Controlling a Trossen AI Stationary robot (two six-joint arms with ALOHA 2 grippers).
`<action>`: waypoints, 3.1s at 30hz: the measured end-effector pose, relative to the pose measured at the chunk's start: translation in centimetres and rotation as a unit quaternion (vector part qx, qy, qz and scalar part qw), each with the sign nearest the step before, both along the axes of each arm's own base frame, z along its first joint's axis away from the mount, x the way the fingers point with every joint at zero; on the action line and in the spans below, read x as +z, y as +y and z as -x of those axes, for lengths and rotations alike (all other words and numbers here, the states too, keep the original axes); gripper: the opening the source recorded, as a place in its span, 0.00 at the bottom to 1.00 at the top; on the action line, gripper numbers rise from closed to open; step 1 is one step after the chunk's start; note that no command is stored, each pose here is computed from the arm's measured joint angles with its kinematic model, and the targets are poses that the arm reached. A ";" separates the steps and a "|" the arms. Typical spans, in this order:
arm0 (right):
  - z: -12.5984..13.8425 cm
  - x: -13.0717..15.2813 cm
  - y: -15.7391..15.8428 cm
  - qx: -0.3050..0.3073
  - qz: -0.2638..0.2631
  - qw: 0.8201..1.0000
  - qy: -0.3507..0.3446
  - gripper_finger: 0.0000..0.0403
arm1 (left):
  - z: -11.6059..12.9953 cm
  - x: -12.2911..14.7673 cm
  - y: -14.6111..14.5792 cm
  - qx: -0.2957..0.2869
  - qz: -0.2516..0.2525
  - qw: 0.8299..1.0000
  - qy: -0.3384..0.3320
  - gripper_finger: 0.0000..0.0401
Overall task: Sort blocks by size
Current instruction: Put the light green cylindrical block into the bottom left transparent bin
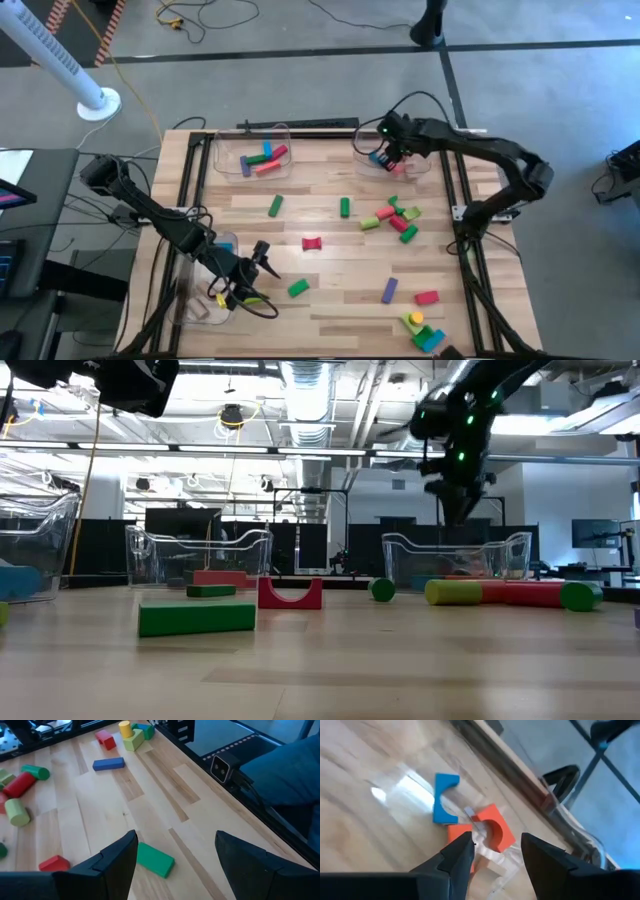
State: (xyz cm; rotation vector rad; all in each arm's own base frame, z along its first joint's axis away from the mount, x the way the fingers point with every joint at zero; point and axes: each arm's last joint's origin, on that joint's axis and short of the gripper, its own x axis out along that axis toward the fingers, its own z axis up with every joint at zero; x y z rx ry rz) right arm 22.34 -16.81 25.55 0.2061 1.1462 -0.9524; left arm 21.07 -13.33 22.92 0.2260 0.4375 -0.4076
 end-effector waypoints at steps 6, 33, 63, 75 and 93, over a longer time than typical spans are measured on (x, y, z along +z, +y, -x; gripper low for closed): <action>1.1 3.2 4.2 0.038 0.008 0.999 -0.037 0.49 | 0.0 0.0 0.0 0.007 -0.003 1.000 -0.002 0.65; 0.5 5.4 21.6 0.256 -0.069 0.951 -0.162 0.49 | -0.1 0.1 0.2 0.024 -0.004 1.000 -0.009 0.65; -3.7 -2.0 25.8 0.349 -0.045 0.936 0.036 0.49 | -2.1 -0.4 3.3 0.092 -0.037 0.995 -0.010 0.65; -5.9 -2.0 19.9 0.340 -0.047 0.938 0.040 0.49 | -4.5 -4.4 3.1 0.100 -0.072 0.991 0.042 0.65; -5.0 -5.9 15.8 0.344 -0.110 0.931 0.049 0.49 | -4.8 -4.4 2.9 0.095 -0.073 0.993 0.024 0.65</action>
